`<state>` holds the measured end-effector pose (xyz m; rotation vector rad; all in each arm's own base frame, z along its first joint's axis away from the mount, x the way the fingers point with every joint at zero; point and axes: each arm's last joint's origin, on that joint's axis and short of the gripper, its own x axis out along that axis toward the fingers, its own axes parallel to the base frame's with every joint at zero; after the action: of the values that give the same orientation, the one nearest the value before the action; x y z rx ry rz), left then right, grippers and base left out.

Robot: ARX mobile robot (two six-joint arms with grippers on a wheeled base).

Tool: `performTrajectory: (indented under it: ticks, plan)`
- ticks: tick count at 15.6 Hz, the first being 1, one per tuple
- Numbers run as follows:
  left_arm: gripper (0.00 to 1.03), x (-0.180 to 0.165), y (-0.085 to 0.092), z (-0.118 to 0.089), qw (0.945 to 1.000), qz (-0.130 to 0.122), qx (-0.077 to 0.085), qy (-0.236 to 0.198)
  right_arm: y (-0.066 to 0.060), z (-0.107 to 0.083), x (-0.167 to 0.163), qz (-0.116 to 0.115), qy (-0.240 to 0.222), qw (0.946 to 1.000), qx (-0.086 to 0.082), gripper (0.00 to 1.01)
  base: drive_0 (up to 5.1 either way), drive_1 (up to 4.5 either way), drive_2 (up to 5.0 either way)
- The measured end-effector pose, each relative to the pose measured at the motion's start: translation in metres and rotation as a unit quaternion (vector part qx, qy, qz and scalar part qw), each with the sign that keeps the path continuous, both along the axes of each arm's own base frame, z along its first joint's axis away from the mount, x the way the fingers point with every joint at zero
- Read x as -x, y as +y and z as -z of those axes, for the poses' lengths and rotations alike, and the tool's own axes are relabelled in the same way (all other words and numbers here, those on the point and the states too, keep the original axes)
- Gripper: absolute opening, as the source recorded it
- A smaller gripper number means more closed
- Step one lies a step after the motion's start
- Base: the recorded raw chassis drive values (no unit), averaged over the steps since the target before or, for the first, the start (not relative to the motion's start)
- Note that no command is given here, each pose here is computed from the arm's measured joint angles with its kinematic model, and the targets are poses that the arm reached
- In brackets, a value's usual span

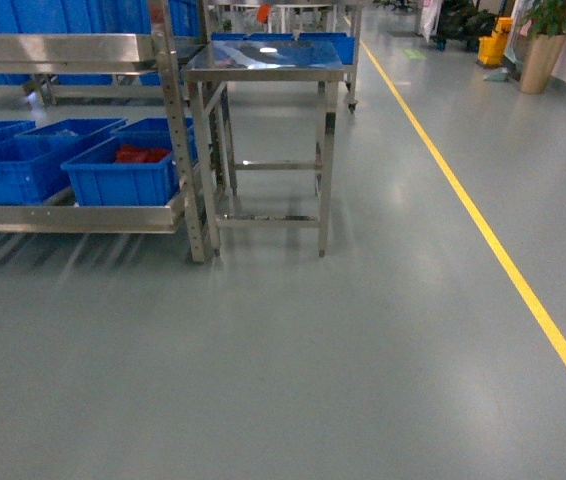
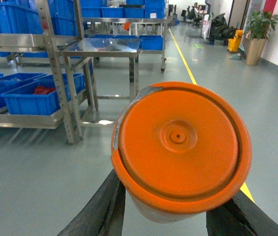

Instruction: Sort blue parts and orange caps into right shelf containers

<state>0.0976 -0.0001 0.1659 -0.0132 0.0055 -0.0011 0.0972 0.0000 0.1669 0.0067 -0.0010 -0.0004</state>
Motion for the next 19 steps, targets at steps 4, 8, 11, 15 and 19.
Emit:
performTrajectory:
  ticks: [4,8,11,15,19]
  plan:
    - [0.42,0.0000,0.0000,-0.0002,1.0000,-0.001,0.000,-0.001,0.0000,-0.0004,0.0000,0.000,-0.002,1.0000,0.000,0.40,0.0,4.21,-4.3]
    - [0.42,0.0000,0.0000,0.0000,1.0000,0.000,0.000,0.000,0.0000,-0.0001,0.0000,0.000,0.000,1.0000,0.000,0.40,0.0,4.25,-4.3]
    - [0.42,0.0000,0.0000,-0.0002,1.0000,0.000,0.000,-0.001,0.0000,-0.0003,0.0000,0.000,-0.001,1.0000,0.000,0.40,0.0,4.24,-4.3]
    - [0.42,0.0000,0.0000,-0.0004,1.0000,0.000,0.000,-0.002,0.0000,-0.0005,0.0000,0.000,-0.002,1.0000,0.000,0.40,-0.1,4.21,-4.3]
    - [0.42,0.0000,0.0000,-0.0003,1.0000,0.000,0.000,-0.002,0.0000,-0.0001,0.0000,0.000,-0.001,1.0000,0.000,0.40,0.0,4.28,-4.3]
